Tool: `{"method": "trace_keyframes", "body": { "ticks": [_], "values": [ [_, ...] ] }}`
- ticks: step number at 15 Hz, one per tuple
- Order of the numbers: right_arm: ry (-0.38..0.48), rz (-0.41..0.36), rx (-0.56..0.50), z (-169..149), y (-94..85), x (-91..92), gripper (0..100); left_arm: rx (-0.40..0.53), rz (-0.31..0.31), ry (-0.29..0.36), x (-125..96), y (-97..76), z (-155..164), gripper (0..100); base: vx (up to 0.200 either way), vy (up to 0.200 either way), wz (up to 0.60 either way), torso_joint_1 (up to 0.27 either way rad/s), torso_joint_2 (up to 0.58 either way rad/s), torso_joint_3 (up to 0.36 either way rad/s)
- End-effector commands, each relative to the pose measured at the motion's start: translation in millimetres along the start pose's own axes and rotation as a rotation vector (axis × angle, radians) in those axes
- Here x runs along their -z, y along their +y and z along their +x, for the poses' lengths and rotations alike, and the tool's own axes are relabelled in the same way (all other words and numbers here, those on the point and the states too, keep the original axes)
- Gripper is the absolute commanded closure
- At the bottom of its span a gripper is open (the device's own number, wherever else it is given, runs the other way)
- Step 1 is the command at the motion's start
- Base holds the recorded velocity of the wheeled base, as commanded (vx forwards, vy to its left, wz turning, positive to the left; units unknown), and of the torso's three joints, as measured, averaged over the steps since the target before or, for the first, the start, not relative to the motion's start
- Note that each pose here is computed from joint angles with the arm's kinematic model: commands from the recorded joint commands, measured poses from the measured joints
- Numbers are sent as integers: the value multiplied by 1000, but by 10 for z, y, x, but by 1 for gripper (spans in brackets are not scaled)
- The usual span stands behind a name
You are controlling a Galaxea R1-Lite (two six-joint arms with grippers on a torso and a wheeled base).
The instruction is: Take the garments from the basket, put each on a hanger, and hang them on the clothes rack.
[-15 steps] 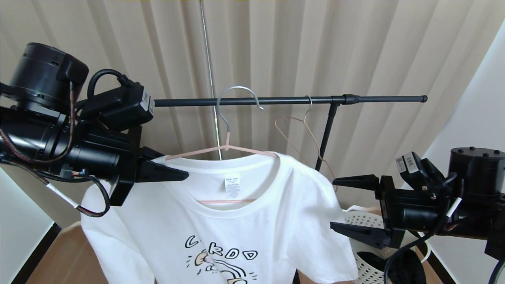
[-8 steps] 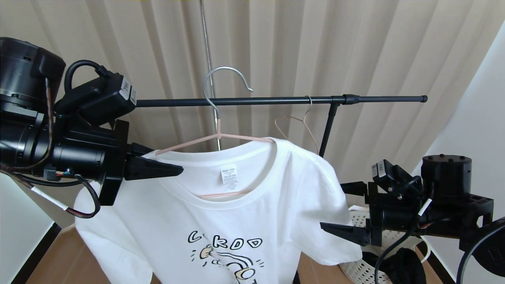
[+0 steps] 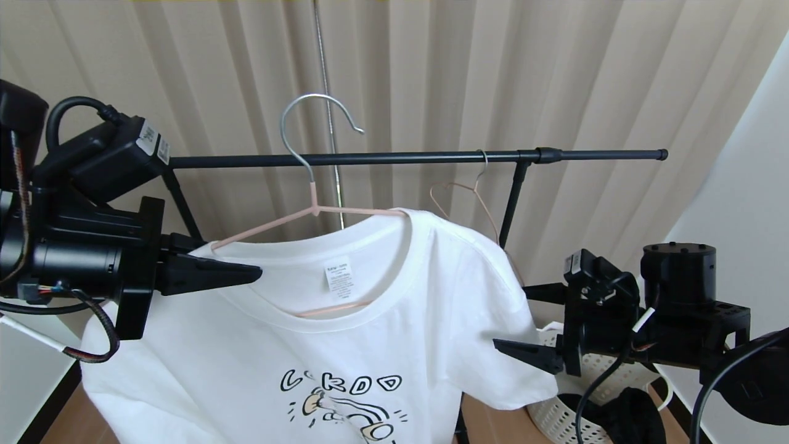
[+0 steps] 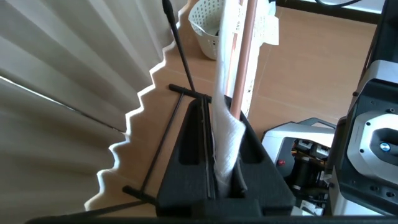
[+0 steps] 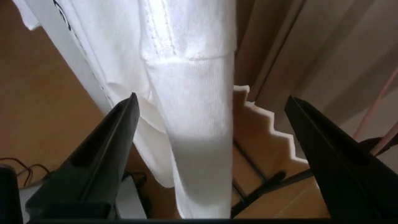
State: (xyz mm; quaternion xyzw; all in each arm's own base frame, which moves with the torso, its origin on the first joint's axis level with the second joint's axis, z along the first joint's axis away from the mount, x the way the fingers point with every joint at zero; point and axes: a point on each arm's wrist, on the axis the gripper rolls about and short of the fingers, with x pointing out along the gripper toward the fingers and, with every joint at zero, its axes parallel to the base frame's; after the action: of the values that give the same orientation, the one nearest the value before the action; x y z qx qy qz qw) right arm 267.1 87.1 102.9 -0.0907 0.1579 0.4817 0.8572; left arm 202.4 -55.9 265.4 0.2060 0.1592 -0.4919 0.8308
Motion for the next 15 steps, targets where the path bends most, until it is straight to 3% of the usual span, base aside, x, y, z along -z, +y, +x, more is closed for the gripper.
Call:
{"method": "trace_keyframes", "body": {
  "ticks": [1,3,15],
  "values": [
    [-3,-1,-2,17,-7,-16,100,-12,-5,-4,22,-44,-52,100,0,0,0,0,0,0],
    [-25,35,8,11,-33,-87,100,-19,-43,-13,65,-101,-72,100,0,0,0,0,0,0],
    [-84,104,139,-193,-372,-196,100,-87,-69,-13,276,-219,-207,100,0,0,0,0,0,0]
  ]
}}
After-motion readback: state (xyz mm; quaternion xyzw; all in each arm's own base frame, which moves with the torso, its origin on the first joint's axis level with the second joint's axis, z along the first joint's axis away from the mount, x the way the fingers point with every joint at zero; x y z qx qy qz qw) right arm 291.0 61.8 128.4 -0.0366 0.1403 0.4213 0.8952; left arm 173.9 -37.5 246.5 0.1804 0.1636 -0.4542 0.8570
